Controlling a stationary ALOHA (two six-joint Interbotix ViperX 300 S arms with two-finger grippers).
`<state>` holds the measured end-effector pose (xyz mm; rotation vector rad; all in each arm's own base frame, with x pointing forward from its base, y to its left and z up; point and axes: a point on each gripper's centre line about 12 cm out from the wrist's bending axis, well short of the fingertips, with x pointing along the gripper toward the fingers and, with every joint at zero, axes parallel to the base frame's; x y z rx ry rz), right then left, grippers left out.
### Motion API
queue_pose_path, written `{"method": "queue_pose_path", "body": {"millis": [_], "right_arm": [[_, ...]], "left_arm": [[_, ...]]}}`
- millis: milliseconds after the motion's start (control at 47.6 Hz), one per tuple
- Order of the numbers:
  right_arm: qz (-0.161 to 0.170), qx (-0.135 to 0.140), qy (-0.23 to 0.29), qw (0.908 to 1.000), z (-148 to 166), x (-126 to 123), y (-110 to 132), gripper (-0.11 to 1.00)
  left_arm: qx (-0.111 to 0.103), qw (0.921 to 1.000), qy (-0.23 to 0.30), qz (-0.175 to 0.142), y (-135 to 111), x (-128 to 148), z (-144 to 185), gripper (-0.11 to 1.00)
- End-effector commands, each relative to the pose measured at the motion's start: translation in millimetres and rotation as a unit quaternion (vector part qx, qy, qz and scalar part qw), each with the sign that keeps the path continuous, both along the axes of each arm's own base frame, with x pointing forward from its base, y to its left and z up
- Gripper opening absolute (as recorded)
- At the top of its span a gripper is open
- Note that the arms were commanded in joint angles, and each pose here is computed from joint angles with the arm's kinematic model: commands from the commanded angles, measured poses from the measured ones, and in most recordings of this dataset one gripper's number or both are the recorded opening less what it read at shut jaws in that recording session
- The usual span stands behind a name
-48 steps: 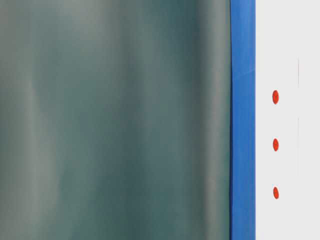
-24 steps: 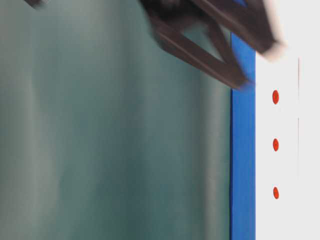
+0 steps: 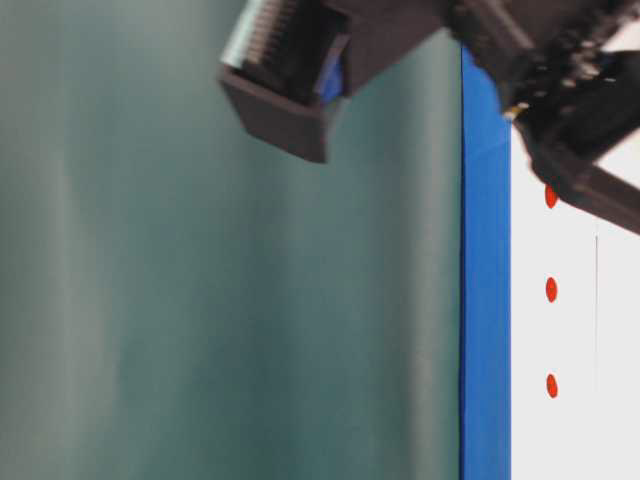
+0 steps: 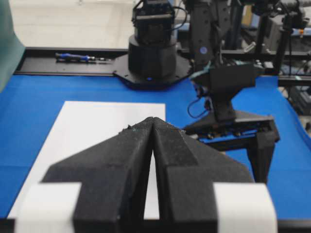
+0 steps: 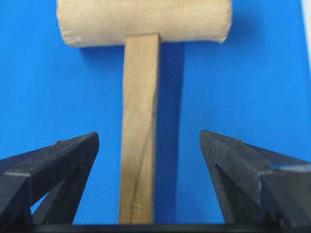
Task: Hit the mark with a hammer.
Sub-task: 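Reach the right gripper to the wooden mallet handle and grasp it, then lift the mallet with the right gripper and swing it over the board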
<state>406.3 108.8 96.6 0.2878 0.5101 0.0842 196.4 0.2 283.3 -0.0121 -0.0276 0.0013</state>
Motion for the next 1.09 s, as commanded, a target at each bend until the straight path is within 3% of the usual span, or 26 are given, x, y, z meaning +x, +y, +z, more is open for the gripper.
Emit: {"method": "queue_pose_path", "body": {"millis": [0, 546, 609, 735, 840, 1071], "right_arm": [[-0.004, 0.008, -0.016, 0.9998, 6, 7, 4, 0.88], [-0.003, 0.002, -0.008, 1.0000, -13, 17, 10, 0.83], [-0.002, 0.001, -0.010, 1.0000, -12, 17, 10, 0.73], [0.001, -0.001, -0.009, 1.0000, -12, 17, 11, 0.33], [0.001, 0.001, -0.014, 0.9999, -9, 19, 12, 0.10], [0.005, 0.014, -0.034, 0.9993, 24, 21, 15, 0.09]], "left_arm": [[-0.001, 1.0000, -0.005, -0.001, 0, 1, 3, 0.00], [-0.001, 1.0000, -0.003, -0.001, -1, 1, 2, 0.00], [-0.001, 1.0000, -0.003, -0.001, -1, 1, 2, 0.00], [-0.002, 1.0000, -0.003, -0.001, -1, 1, 2, 0.00], [-0.002, 1.0000, -0.003, -0.001, -1, 1, 2, 0.00], [-0.002, 1.0000, 0.002, -0.001, -1, 1, 1, 0.00]]}}
